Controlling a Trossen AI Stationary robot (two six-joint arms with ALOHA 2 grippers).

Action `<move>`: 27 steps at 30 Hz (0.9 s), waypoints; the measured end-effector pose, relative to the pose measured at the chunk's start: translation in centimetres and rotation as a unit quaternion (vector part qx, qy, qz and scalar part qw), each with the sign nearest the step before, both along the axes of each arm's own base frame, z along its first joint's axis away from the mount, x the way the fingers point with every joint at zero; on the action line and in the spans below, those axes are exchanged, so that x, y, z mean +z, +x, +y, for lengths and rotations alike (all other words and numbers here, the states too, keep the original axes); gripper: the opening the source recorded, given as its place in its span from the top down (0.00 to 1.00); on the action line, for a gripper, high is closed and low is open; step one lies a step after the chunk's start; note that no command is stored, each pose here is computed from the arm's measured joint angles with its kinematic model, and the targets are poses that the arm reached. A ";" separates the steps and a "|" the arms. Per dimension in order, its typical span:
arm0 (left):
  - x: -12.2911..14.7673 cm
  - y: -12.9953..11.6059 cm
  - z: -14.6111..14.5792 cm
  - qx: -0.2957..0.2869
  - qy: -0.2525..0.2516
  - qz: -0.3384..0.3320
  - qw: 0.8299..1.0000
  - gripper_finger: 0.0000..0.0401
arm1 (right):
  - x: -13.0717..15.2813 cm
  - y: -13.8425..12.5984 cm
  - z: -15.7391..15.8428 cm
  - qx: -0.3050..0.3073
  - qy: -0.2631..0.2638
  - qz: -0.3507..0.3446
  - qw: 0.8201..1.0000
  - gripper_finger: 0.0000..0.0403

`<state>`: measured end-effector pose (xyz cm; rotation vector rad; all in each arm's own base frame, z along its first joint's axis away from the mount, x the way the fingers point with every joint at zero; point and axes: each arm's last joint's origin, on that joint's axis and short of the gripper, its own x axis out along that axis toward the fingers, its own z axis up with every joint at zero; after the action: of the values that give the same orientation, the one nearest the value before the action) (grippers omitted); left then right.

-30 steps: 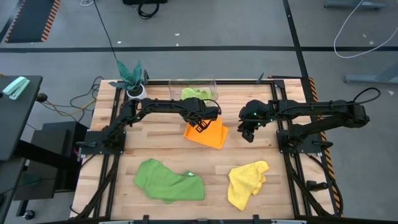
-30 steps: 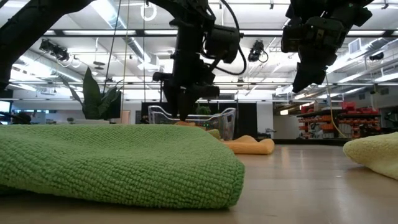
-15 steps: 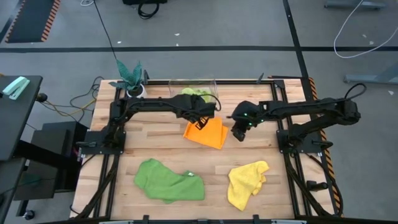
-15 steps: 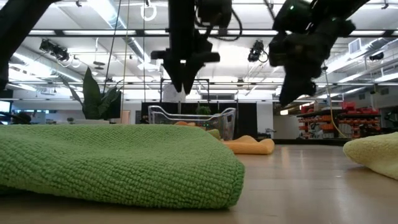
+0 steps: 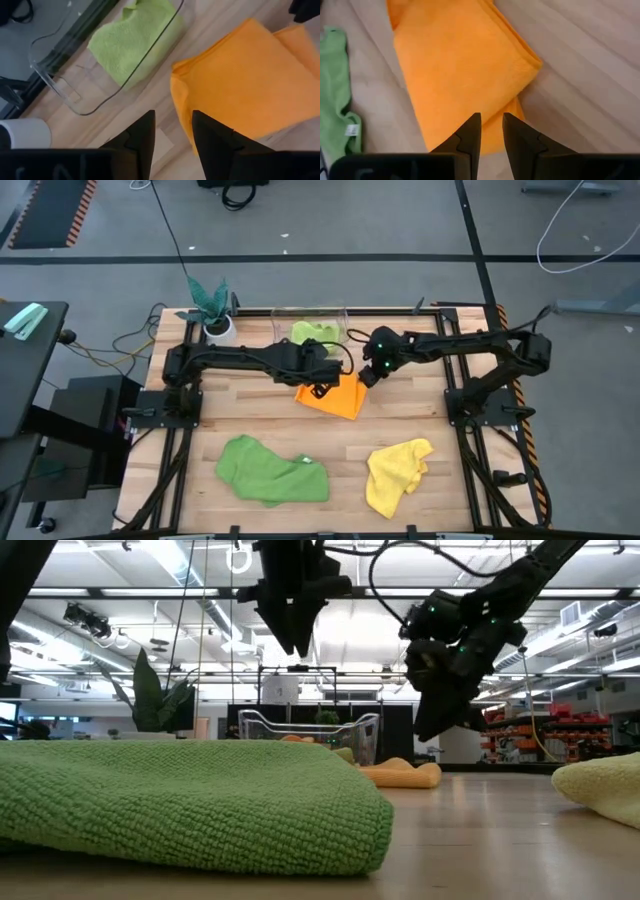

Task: Fold microfiber towels
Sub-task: Fold the orange microfiber cloth

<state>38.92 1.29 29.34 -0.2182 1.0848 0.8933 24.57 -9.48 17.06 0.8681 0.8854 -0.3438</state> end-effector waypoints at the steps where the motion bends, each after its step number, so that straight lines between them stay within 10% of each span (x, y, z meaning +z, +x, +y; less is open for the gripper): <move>1: 0.2 -0.2 -0.2 -0.002 0.004 0.001 1.000 0.65 | -0.2 0.1 -0.2 -0.003 0.002 0.001 1.000 0.78; 27: 3.3 -2.1 -1.4 -0.037 0.042 -0.015 0.998 0.68 | -2.0 0.3 -3.0 -0.009 -0.001 -0.017 1.000 0.74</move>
<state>36.82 -0.09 32.62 -0.1202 1.0181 0.8642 24.89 -12.44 15.11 0.8786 0.8465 -0.3441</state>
